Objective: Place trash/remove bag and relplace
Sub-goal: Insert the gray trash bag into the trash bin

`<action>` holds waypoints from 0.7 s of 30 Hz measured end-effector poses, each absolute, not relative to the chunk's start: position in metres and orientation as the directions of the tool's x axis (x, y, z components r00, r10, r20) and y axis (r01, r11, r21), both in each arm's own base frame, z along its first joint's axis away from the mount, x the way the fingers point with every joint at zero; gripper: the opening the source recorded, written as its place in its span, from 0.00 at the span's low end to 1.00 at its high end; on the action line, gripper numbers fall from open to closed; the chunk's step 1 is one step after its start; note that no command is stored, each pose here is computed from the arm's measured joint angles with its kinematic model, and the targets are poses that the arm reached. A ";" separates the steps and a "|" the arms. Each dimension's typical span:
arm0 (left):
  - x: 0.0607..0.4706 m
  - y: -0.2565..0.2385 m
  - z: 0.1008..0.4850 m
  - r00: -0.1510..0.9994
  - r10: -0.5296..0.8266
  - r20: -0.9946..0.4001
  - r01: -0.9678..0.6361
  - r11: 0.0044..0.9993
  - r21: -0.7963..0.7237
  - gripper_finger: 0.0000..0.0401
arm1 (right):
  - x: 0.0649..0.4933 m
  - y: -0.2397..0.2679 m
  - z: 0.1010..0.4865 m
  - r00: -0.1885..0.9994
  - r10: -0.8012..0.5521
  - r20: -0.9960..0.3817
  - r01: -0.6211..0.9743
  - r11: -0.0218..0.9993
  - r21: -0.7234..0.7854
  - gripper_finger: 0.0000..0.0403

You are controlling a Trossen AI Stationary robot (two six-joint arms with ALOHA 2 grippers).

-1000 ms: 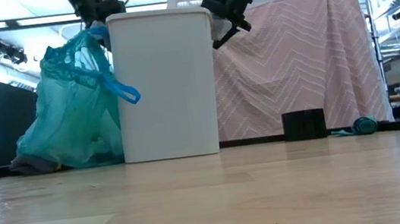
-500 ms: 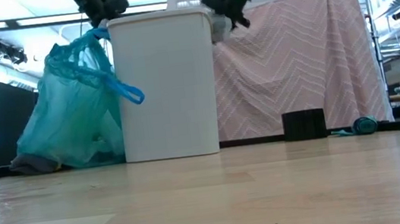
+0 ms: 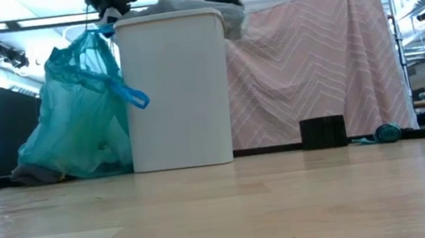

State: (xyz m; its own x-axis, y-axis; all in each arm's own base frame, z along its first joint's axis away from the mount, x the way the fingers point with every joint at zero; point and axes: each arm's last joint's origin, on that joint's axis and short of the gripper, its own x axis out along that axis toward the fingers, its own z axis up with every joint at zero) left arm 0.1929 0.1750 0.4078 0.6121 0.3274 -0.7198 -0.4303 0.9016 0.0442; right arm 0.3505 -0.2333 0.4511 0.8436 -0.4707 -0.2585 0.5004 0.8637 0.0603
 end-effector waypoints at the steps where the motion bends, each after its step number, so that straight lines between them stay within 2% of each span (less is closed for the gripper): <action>1: 0.193 0.175 0.408 0.609 0.331 -0.721 -0.433 0.900 0.047 0.02 | 0.356 -0.237 0.447 0.860 -0.448 -0.244 0.480 0.872 0.094 0.00; 6: 0.192 0.174 0.413 0.616 0.337 -0.712 -0.460 0.888 0.022 0.02 | 0.387 -0.238 0.430 0.917 -0.316 -0.243 0.369 0.905 0.213 0.00; 12: 0.192 0.172 0.418 0.632 0.337 -0.698 -0.474 0.881 -0.004 0.02 | 0.410 -0.231 0.421 0.947 -0.182 -0.264 0.233 0.957 0.174 0.00; 21: 0.192 0.172 0.418 0.629 0.346 -0.696 -0.507 0.862 -0.029 0.02 | 0.422 -0.245 0.388 0.940 -0.073 -0.333 0.153 0.964 0.220 0.00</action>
